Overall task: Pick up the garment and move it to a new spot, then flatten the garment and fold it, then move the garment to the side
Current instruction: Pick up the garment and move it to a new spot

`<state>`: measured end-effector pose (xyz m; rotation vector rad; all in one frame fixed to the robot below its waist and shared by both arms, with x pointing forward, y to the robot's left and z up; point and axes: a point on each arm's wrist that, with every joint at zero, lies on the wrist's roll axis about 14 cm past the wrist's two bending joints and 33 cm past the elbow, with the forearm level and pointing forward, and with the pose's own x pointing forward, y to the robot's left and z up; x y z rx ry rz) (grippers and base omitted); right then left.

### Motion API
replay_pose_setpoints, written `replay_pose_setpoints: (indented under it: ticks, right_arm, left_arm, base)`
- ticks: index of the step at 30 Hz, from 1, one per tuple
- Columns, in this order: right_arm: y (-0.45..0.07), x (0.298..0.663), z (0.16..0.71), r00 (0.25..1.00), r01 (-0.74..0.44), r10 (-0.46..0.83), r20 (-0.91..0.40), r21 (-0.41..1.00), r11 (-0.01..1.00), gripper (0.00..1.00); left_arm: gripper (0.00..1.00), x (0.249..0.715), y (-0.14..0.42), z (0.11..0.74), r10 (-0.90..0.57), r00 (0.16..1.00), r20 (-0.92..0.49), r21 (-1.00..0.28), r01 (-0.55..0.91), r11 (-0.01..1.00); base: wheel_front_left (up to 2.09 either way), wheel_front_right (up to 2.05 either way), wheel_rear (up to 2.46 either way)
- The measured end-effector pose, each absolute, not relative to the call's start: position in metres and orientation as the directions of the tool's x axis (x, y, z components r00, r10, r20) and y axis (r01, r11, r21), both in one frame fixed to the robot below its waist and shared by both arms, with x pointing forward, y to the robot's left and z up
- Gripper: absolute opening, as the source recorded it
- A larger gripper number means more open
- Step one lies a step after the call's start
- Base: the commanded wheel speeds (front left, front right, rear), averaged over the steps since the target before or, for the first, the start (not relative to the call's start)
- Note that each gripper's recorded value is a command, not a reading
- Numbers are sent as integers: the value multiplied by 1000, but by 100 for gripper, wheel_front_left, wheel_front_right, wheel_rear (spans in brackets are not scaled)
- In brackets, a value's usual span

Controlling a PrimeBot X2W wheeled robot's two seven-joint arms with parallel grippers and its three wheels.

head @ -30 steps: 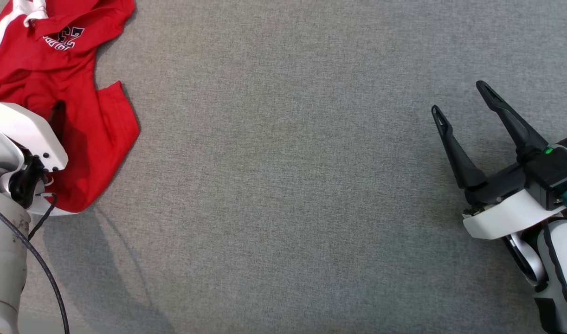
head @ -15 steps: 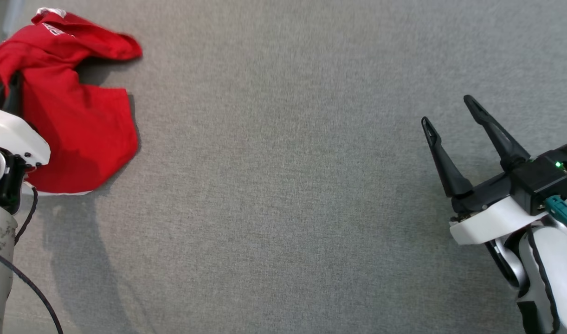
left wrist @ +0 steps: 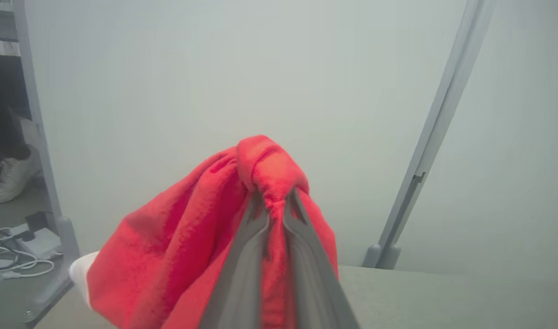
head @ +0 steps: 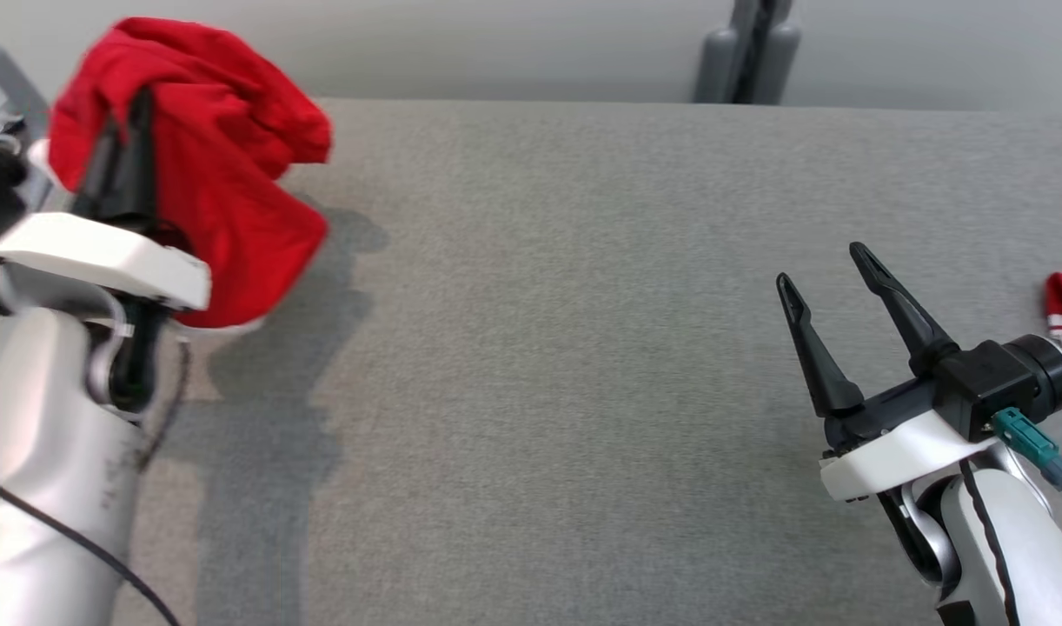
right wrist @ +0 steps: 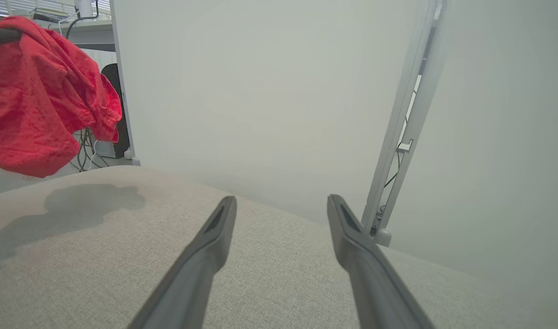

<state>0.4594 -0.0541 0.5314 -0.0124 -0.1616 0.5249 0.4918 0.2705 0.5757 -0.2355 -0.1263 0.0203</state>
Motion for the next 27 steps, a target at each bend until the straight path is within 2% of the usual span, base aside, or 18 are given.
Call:
replay_pose_setpoints:
  ticks: [8, 14, 21, 22, 23, 27]
  right_arm:
    - [-98, 447, 544, 902, -389, 394, 175, -64, 919, 100]
    - [-125, 445, 542, 934, -311, 315, 170, -50, 949, 100]
    - [-154, 446, 533, 962, -225, 228, 152, -33, 974, 100]
    - [-156, 446, 531, 964, -218, 221, 148, -30, 975, 100]
    - [-158, 446, 530, 966, -213, 214, 145, -27, 977, 100]
    - [-163, 445, 525, 972, -194, 195, 134, -19, 981, 100]
  left_arm:
    - [0, 487, 137, 587, -216, 962, 165, -327, 260, 909]
    - [0, 481, 67, 559, -306, 946, 108, -408, 323, 854]
    - [0, 479, 10, 506, -390, 921, -12, -375, 358, 855]
    - [39, 479, 5, 498, -392, 919, -33, -358, 355, 863]
    - [100, 479, 0, 491, -402, 914, -53, -338, 363, 869]
    - [100, 477, -14, 477, -429, 899, -83, -344, 378, 860]
  base:
    - [0, 0, 0]
    - [0, 0, 0]
    - [0, 0, 0]
    - [0, 0, 0]
    - [0, 0, 0]
    - [0, 0, 0]
